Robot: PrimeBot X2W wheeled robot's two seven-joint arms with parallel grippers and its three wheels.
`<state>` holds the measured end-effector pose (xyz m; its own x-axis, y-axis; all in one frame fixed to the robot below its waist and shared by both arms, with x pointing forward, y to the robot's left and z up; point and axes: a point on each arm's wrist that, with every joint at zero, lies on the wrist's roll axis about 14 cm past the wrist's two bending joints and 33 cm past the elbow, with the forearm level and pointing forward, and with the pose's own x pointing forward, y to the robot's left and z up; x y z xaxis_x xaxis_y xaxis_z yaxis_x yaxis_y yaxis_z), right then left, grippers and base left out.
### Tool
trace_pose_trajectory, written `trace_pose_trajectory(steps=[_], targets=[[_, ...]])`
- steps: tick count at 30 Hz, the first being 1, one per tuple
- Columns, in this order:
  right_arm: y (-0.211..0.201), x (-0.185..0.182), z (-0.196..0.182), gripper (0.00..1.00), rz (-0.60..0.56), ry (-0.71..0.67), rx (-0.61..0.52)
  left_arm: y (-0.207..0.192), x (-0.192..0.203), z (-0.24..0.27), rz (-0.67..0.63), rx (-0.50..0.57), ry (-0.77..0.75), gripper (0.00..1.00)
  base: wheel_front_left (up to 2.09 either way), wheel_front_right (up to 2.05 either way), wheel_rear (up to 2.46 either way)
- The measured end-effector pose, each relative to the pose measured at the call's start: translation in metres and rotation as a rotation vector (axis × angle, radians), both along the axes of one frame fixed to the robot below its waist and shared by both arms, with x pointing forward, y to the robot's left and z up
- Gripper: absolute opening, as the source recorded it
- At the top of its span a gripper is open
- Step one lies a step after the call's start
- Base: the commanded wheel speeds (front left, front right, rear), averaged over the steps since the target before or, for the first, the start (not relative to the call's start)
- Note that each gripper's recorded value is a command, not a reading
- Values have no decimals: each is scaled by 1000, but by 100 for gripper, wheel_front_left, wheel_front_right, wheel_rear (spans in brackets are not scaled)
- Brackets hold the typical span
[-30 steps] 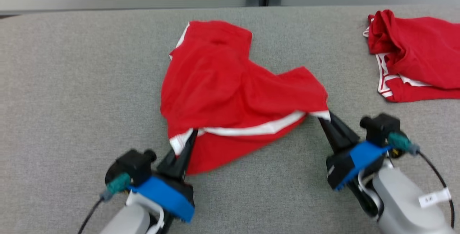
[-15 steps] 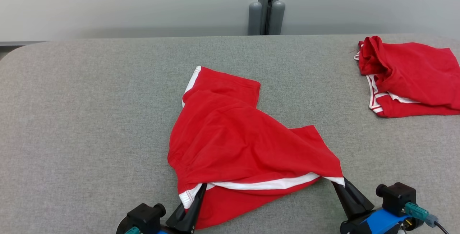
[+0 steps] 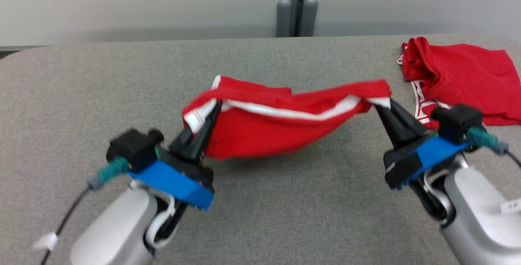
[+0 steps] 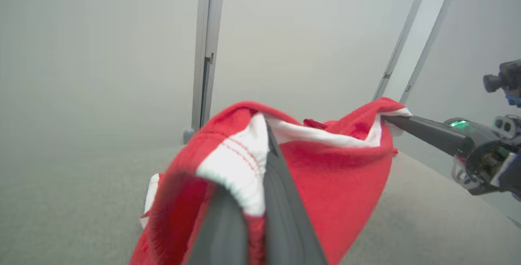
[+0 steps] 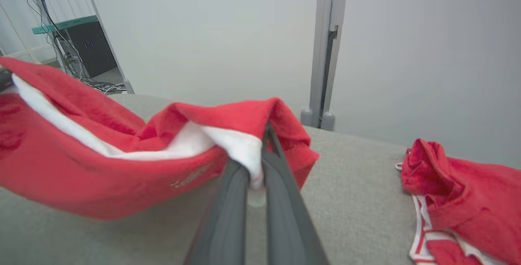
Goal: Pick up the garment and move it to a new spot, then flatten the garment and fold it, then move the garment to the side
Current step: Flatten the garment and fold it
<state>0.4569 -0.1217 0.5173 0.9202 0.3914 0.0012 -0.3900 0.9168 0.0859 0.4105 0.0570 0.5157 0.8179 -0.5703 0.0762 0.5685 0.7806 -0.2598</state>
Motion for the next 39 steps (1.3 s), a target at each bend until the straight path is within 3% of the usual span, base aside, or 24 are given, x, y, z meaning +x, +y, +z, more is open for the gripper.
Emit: trace_pose_trajectory(steps=[12, 21, 29, 35, 39], targets=[[-2, 142, 107, 0, -52, -132, 1, -10, 159, 116, -30, -83, -84, 0, 0, 0, 0], [-16, 196, 157, 0, -134, -243, 66, -35, 209, 171, -64, -144, -208, 0, 0, 0, 0], [-9, 195, 101, 0, -132, -145, 51, -37, 206, 120, -79, -89, -149, 0, 0, 0, 0], [4, 164, 31, 0, -83, -18, 26, -31, 173, 46, -86, -47, 2, 0, 0, 0, 0], [10, 131, -8, 0, -45, 61, 21, -20, 145, 23, -67, -48, 35, 0, 0, 0, 0]])
